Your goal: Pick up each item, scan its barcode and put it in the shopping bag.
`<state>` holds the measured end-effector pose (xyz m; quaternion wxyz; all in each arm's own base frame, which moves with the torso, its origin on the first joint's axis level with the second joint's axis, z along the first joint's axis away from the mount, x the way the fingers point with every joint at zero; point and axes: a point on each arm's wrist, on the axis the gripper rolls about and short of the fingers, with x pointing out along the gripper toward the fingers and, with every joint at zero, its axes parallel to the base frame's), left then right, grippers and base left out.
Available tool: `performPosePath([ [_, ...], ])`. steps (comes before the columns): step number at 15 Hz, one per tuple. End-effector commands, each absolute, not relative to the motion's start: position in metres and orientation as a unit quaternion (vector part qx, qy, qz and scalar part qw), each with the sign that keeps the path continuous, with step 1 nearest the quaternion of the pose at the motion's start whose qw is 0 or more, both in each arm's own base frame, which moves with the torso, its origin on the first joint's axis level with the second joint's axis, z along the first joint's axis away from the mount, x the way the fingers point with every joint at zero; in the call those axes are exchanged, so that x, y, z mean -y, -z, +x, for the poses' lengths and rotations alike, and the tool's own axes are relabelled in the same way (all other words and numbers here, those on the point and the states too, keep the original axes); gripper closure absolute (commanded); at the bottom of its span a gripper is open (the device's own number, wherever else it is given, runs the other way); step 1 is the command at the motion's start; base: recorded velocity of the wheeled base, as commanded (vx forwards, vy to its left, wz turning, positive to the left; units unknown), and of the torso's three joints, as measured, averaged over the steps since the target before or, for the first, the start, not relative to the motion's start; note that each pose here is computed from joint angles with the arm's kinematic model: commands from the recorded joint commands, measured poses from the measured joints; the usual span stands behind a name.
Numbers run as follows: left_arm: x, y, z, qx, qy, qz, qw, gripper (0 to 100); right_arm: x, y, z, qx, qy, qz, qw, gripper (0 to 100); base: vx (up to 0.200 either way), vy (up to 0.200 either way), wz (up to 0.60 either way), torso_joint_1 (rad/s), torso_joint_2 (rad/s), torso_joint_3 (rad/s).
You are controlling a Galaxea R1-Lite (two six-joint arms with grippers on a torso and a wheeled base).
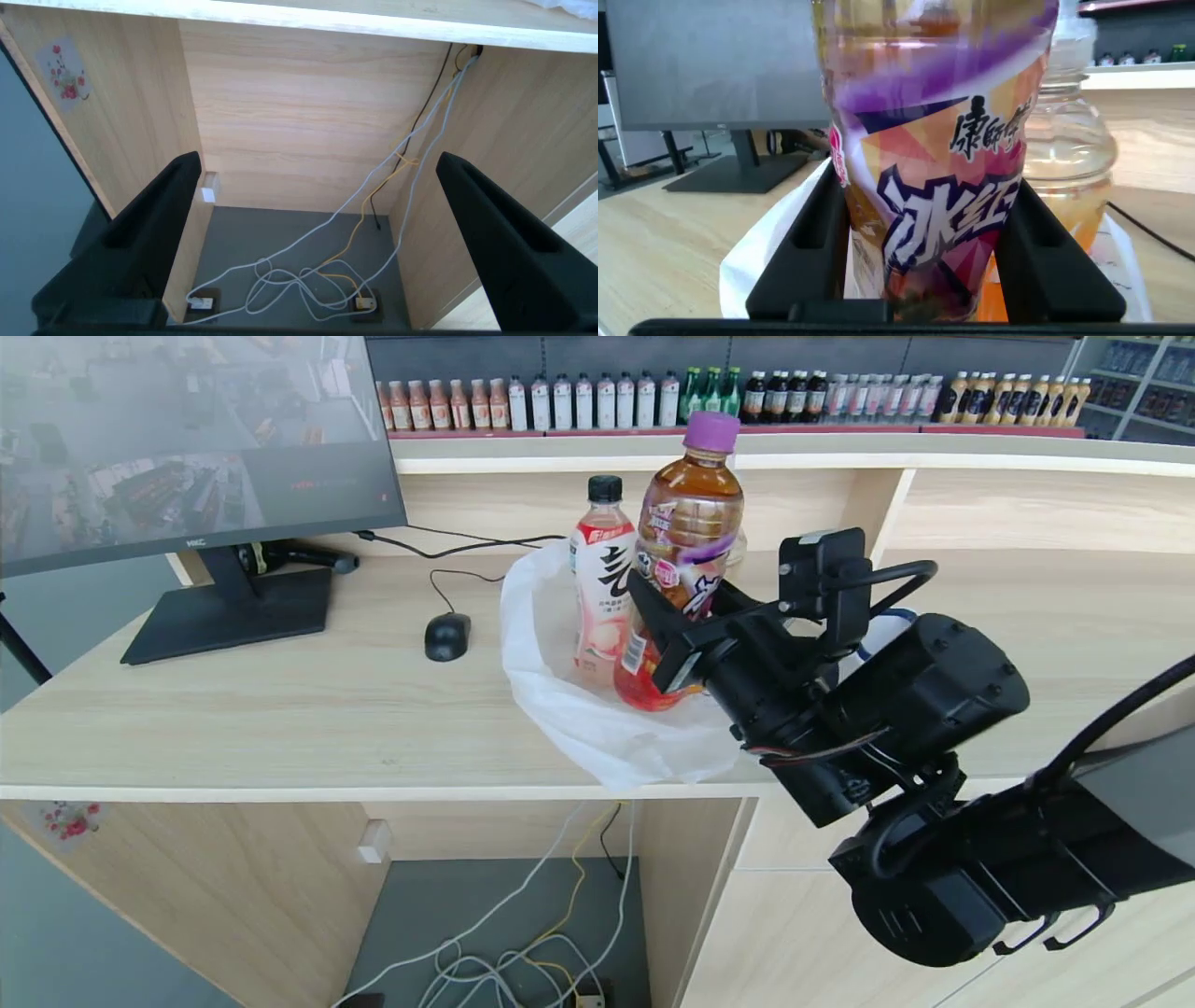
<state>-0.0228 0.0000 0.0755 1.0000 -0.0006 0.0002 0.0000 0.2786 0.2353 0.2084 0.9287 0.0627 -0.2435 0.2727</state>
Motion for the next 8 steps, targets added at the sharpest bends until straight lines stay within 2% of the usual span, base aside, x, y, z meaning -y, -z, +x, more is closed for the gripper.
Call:
performPosePath([
  [1, 0.000, -0.075, -0.023, 0.000, 0.000, -0.001, 1.000, 0, -0.244, -0.192, 0.290, 0.229, -0.273, 0.056, 0.933, 100, 0.000, 0.000, 0.00, 0.000, 0.00, 0.000],
  [8, 0.000, -0.075, -0.023, 0.000, 0.000, -0.001, 1.000, 0, -0.261, -0.159, 0.309, 0.203, -0.276, 0.041, 0.939, 100, 0.000, 0.000, 0.00, 0.000, 0.00, 0.000],
])
